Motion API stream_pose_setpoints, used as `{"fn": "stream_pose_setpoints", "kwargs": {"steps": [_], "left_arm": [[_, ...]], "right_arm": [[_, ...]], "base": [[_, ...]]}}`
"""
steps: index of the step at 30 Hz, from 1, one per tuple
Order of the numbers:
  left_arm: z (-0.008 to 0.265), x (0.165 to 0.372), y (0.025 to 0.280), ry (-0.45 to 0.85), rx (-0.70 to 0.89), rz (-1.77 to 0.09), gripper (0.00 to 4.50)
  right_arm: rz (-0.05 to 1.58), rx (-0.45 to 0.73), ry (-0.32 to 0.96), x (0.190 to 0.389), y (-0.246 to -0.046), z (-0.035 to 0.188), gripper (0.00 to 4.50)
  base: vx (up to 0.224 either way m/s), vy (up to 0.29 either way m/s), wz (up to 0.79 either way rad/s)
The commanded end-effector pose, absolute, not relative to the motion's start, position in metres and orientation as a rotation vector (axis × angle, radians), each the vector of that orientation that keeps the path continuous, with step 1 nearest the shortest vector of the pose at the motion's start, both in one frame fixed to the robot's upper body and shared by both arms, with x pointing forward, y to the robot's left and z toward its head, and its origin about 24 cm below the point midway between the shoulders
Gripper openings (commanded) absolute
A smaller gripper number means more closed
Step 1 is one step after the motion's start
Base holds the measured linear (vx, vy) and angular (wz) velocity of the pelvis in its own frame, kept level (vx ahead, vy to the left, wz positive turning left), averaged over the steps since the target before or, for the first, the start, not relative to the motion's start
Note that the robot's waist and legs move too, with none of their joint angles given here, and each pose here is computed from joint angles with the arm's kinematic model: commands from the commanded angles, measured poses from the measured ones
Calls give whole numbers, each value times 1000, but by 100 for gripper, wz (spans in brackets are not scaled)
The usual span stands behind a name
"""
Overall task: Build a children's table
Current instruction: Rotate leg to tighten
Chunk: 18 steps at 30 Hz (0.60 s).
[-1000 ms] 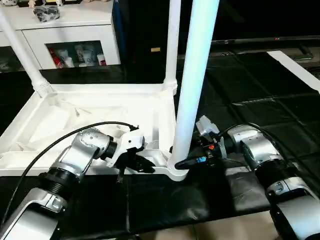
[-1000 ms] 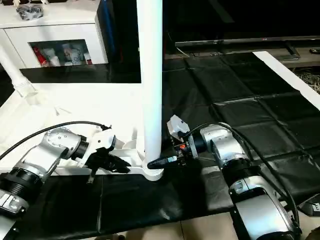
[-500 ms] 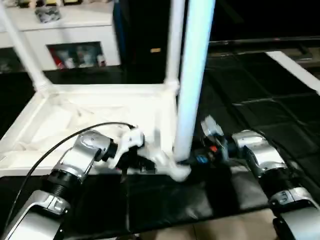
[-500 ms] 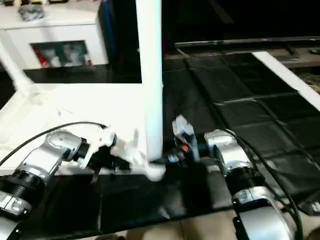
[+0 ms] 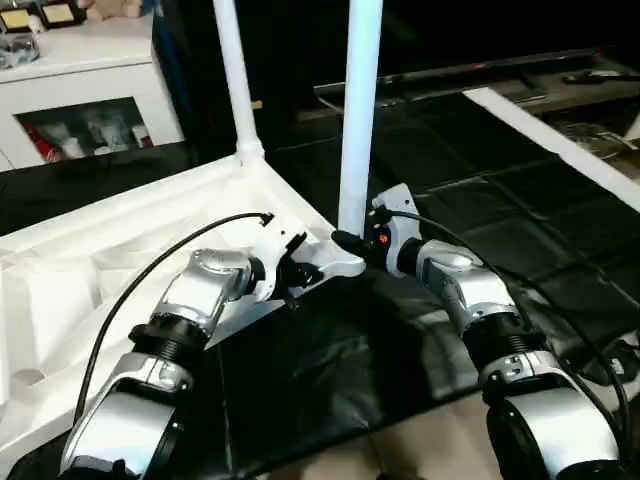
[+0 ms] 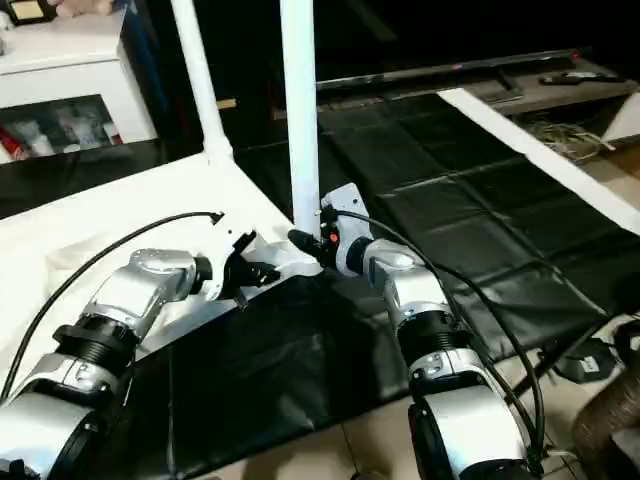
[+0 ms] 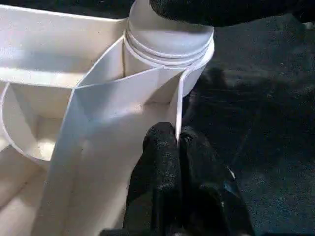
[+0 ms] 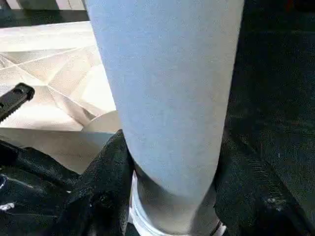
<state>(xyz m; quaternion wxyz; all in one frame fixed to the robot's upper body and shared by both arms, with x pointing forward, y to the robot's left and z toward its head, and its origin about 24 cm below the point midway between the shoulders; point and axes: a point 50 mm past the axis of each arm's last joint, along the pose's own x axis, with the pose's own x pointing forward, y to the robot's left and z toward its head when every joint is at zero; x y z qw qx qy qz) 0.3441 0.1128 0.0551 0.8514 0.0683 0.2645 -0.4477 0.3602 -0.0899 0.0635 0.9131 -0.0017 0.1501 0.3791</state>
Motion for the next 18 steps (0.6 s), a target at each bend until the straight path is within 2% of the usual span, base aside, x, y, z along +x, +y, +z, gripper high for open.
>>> {"fn": "stream_pose_setpoints", "kwargs": {"steps": [1,5,7,9,11,13,17,18], "left_arm": [[89,353,78,388,131,-1031,0],[85,351,88,405,152,-1024,0],[83,349,92,408,162,-1044,0],[81,348,95,412,175,-1063,0],[79,344,102,419,204,-1110,0],[79,343,104,420,213,-1121,0],[77,333,115,428,272,-1261,0],[77,333,115,428,272,-1261,0]], "right_arm": [[988,57,358,340,-36,52,254],[979,118,360,343,-49,54,277],[991,103,355,343,-58,53,311],[1012,78,353,342,-64,52,315],[1067,29,356,339,-79,51,336],[1084,24,351,339,-83,51,350],[1194,-13,344,336,-112,58,384],[1194,-13,344,336,-112,58,395]], "base": [[0,0,0],[0,0,0],[0,0,0],[0,0,0],[0,0,0],[0,0,0],[0,0,0],[0,0,0]]}}
